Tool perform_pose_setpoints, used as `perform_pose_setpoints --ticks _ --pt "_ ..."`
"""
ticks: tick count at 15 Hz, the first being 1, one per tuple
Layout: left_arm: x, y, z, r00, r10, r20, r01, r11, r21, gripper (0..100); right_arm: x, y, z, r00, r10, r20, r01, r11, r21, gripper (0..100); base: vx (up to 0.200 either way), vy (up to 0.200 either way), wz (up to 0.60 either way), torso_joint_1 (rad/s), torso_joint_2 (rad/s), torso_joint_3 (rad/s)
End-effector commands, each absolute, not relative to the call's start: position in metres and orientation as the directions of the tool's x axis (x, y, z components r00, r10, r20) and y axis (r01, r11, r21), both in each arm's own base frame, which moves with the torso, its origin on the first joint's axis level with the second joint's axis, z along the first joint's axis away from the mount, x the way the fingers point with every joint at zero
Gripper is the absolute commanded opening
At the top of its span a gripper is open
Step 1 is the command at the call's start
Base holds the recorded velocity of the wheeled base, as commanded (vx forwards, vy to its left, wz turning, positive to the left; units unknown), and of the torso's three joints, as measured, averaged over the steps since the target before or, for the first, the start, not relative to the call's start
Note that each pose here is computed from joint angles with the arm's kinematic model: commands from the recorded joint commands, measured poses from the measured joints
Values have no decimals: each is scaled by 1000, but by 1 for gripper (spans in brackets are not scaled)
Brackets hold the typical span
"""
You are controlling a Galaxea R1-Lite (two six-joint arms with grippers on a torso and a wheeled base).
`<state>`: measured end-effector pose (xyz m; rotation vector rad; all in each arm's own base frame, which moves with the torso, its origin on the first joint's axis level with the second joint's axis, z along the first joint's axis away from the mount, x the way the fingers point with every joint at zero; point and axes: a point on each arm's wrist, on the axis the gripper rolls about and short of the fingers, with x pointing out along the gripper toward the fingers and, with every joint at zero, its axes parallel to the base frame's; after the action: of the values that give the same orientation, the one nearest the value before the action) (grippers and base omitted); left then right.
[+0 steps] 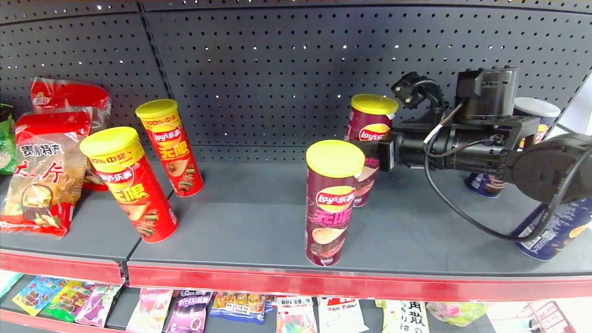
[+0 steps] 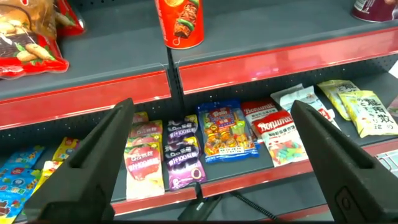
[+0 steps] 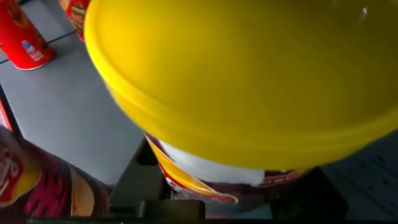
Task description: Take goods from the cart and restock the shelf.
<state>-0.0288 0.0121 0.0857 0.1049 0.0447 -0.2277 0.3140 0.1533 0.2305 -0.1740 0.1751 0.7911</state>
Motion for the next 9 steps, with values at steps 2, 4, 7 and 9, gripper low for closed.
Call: perform_pose_setpoints --ticks 2,4,7,9 --pt "-29 12 86 973 -222 -58 226 969 99 100 321 162 224 677 699 -231 -730 678 -85 0 0 0 0 0 0 0" --pt "-29 12 86 973 -222 -58 226 969 99 100 325 164 225 678 700 -224 -729 679 -88 0 0 0 0 0 0 0" --pt "-29 12 86 975 -216 -58 220 970 99 100 333 174 225 673 710 -206 -735 672 -88 0 0 0 0 0 0 0" --pt "-29 12 86 975 -216 -58 220 970 99 100 337 180 222 671 716 -191 -739 667 -93 0 0 0 0 0 0 0"
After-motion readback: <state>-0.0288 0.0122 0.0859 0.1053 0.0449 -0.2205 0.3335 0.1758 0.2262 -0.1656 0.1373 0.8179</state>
